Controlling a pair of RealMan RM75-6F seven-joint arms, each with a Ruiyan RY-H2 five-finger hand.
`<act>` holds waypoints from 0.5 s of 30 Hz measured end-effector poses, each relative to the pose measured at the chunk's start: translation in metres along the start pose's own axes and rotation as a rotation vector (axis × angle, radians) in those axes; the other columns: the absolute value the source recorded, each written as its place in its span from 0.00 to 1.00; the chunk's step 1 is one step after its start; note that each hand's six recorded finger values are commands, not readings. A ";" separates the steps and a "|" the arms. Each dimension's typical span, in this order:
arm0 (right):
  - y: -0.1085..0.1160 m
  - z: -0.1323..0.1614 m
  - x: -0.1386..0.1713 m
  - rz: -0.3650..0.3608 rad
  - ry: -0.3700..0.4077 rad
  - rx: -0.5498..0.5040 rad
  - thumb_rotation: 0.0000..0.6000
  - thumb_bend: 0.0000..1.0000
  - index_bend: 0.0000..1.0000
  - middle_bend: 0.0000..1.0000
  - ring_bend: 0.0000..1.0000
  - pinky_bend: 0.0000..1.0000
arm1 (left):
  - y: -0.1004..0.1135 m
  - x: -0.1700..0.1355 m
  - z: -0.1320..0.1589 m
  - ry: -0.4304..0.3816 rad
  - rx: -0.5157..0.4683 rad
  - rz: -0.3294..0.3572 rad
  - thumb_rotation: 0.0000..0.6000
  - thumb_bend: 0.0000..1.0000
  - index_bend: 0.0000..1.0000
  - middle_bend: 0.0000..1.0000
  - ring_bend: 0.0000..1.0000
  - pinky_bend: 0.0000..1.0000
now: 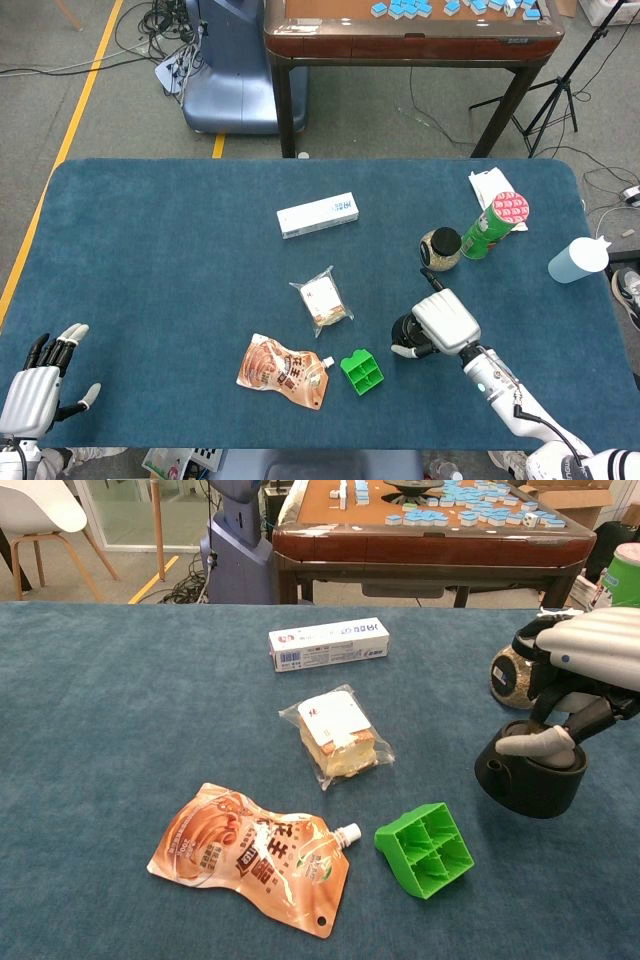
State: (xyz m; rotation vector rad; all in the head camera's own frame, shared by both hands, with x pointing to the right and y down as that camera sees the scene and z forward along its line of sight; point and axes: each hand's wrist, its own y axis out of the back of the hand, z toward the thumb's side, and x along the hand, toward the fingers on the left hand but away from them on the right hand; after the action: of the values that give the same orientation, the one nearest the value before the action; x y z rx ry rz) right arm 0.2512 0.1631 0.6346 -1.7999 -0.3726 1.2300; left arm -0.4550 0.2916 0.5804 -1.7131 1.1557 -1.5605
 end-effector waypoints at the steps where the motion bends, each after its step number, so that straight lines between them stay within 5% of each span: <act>1: 0.000 0.001 0.000 -0.004 0.001 0.005 0.49 0.40 1.00 0.94 0.83 0.10 | 0.000 0.000 0.000 0.000 -0.001 0.001 1.00 0.25 0.09 0.09 0.13 0.00; 8: 0.002 0.004 0.000 -0.032 0.003 0.023 0.49 0.46 1.00 0.94 0.83 0.14 | 0.001 -0.001 -0.001 0.001 -0.004 0.006 1.00 0.25 0.09 0.09 0.13 0.00; 15: 0.002 0.006 0.000 -0.048 0.005 0.042 0.54 0.46 1.00 0.94 0.83 0.33 | 0.001 -0.001 -0.001 0.000 -0.004 0.007 1.00 0.25 0.09 0.09 0.13 0.00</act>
State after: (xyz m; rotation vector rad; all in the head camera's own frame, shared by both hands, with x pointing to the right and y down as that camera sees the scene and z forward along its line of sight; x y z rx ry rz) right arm 0.2451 0.1648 0.6324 -1.7486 -0.3827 1.1912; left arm -0.4563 0.2920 0.5795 -1.7101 1.1641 -1.5554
